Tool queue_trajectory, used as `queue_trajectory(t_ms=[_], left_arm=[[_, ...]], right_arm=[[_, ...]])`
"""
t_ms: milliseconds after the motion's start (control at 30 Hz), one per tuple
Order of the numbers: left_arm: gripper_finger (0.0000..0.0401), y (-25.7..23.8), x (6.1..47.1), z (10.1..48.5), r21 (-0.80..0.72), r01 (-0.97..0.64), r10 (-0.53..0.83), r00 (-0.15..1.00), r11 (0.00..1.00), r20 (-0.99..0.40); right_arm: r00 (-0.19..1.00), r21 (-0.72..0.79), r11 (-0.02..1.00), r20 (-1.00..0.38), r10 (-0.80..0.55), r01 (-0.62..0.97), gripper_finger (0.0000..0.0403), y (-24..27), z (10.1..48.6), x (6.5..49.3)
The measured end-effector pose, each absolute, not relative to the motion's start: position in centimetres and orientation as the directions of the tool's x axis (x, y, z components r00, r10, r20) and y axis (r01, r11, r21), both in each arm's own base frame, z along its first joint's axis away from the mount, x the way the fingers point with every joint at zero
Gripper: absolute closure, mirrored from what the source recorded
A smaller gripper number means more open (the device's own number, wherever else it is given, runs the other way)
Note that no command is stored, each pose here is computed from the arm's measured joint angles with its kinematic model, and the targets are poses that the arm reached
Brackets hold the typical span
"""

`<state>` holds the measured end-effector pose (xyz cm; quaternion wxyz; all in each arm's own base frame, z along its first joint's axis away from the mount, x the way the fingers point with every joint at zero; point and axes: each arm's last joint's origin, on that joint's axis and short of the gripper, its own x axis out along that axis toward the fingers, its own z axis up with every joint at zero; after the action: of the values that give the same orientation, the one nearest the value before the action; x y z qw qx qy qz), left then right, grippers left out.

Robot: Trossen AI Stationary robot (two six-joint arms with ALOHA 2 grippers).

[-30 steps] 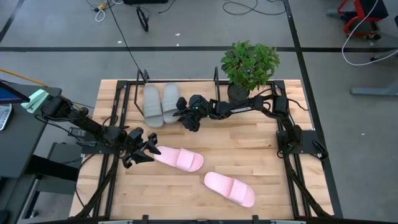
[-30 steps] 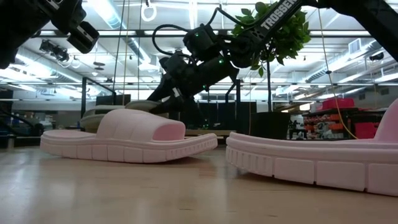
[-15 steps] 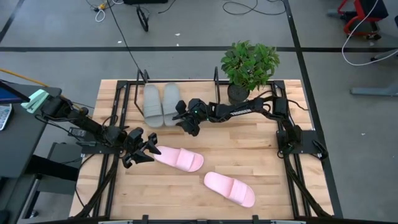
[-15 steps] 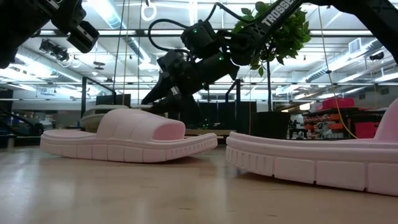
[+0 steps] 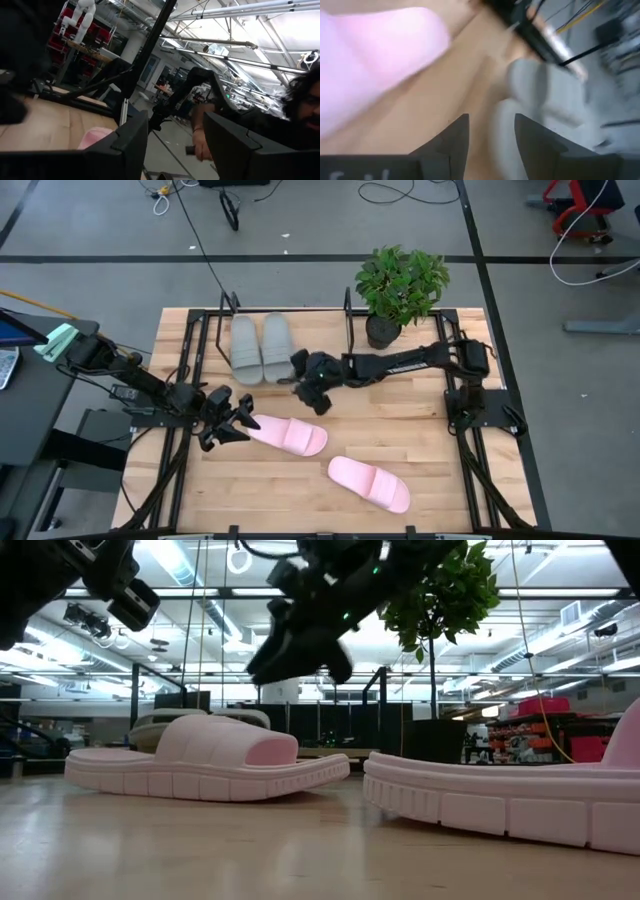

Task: Pick and place slides into the shelf
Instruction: Put the right pink slide on the shelf

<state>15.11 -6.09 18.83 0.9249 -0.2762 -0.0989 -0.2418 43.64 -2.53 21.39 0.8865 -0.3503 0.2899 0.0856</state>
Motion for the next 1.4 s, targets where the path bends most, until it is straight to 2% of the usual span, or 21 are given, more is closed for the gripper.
queue_trajectory(t_ms=[200,333,633,1100,1400], left_arm=[[0.0213,-6.2,15.3,18.2,-0.475,0.474,-0.399,0.88,0.741,0.256],[0.0211,-6.2,15.3,18.0,-0.479,0.463,-0.402,0.886,0.746,0.23],[0.0217,-6.2,15.4,17.5,-0.477,0.44,-0.406,0.896,0.761,0.18],[0.0222,-6.2,15.5,17.4,-0.476,0.433,-0.404,0.899,0.766,0.169],[0.0225,-6.2,15.5,17.3,-0.476,0.429,-0.403,0.901,0.768,0.162]], right_arm=[[0.695,-0.323,0.884,-0.719,0.004,-0.339,0.0241,1.5,21.1,41.9],[0.609,-0.22,0.914,-0.792,0.036,-0.341,0.0241,3.8,20.4,40.9],[0.565,-0.255,0.877,-0.825,0.022,-0.406,0.0241,6.8,20.1,40.1],[0.5,-0.274,0.854,-0.866,-0.019,-0.442,0.0241,6.5,18.6,39.1],[0.268,-0.138,0.95,-0.962,-0.06,-0.28,0.0241,5.5,17.1,36.9]])
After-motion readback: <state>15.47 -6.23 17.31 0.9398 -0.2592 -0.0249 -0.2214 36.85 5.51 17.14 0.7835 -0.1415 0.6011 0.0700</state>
